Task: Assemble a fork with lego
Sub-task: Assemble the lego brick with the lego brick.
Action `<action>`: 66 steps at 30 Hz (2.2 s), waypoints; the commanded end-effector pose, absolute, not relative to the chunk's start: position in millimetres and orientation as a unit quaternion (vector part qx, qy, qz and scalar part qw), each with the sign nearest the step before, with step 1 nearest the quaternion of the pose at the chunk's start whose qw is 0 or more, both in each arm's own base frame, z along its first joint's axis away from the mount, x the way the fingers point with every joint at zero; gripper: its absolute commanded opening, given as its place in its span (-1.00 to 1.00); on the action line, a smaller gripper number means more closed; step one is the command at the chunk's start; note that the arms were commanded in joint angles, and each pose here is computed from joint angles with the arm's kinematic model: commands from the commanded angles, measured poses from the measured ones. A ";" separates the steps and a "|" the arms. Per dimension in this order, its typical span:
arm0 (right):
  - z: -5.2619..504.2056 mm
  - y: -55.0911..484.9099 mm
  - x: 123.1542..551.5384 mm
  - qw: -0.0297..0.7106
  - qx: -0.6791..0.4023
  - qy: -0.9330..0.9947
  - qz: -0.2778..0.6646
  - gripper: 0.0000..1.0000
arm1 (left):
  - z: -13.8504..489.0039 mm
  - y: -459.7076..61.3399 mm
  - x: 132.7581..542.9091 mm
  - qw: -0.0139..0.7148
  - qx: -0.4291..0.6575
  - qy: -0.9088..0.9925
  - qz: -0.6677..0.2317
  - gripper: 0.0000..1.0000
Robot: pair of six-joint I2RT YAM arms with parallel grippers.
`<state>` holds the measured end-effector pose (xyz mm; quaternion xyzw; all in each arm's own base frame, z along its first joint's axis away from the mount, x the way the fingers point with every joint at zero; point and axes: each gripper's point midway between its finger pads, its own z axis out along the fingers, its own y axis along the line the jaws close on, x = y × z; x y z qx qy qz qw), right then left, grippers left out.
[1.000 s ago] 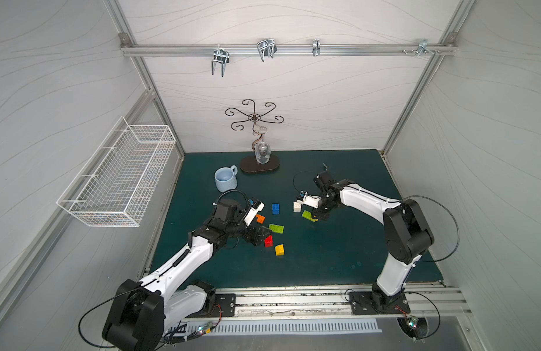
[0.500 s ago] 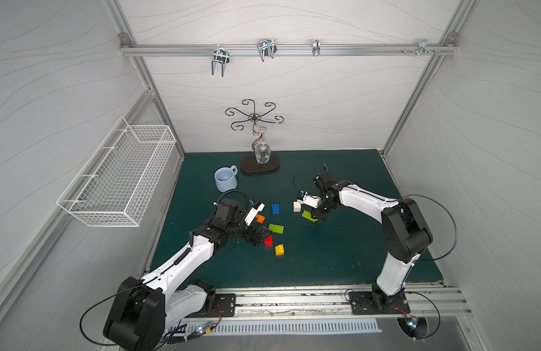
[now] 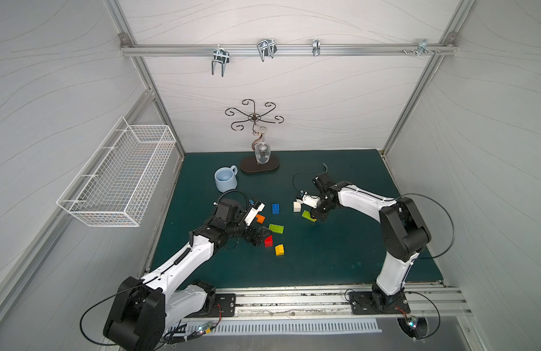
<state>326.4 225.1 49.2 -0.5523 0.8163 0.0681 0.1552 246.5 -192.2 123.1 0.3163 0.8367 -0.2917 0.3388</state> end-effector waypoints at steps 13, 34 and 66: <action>16.9 208.8 307.9 0.097 -0.563 0.818 0.059 -1.00 | 133.3 -198.4 249.5 0.359 0.334 0.820 -0.296 0.99; -2.3 201.2 272.1 0.012 -0.625 0.776 0.084 -1.00 | 134.0 -199.1 250.3 0.358 0.332 0.820 -0.297 0.99; 66.4 228.2 260.9 0.128 -0.638 0.746 0.145 0.16 | 158.9 -195.2 255.1 0.385 0.316 0.818 -0.289 0.99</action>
